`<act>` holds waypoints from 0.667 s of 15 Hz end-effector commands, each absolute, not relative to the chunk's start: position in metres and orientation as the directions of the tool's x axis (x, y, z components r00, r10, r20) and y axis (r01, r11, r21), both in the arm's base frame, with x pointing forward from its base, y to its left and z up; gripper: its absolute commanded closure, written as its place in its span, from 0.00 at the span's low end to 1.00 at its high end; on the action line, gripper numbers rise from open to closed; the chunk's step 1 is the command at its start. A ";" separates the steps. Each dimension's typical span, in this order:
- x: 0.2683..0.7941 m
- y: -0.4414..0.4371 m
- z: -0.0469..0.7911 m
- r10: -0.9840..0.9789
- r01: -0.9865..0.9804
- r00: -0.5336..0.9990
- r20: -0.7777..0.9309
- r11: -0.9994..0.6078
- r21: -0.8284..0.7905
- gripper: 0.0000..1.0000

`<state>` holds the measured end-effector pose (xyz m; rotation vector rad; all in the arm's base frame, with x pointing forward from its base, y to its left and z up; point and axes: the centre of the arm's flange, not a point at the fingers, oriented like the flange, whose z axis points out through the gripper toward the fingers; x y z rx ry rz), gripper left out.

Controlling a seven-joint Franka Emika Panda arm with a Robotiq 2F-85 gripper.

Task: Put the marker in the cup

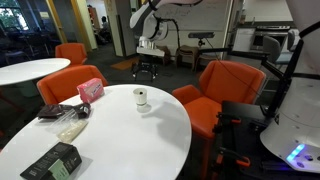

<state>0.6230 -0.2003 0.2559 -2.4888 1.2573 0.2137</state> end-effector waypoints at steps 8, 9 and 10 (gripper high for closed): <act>0.553 -0.126 0.293 -0.614 -0.607 0.778 0.134 -0.790 -0.088 0.00; 0.550 -0.124 0.297 -0.594 -0.591 0.788 0.159 -0.803 -0.075 0.00; 0.547 -0.123 0.300 -0.574 -0.575 0.795 0.194 -0.816 -0.059 0.00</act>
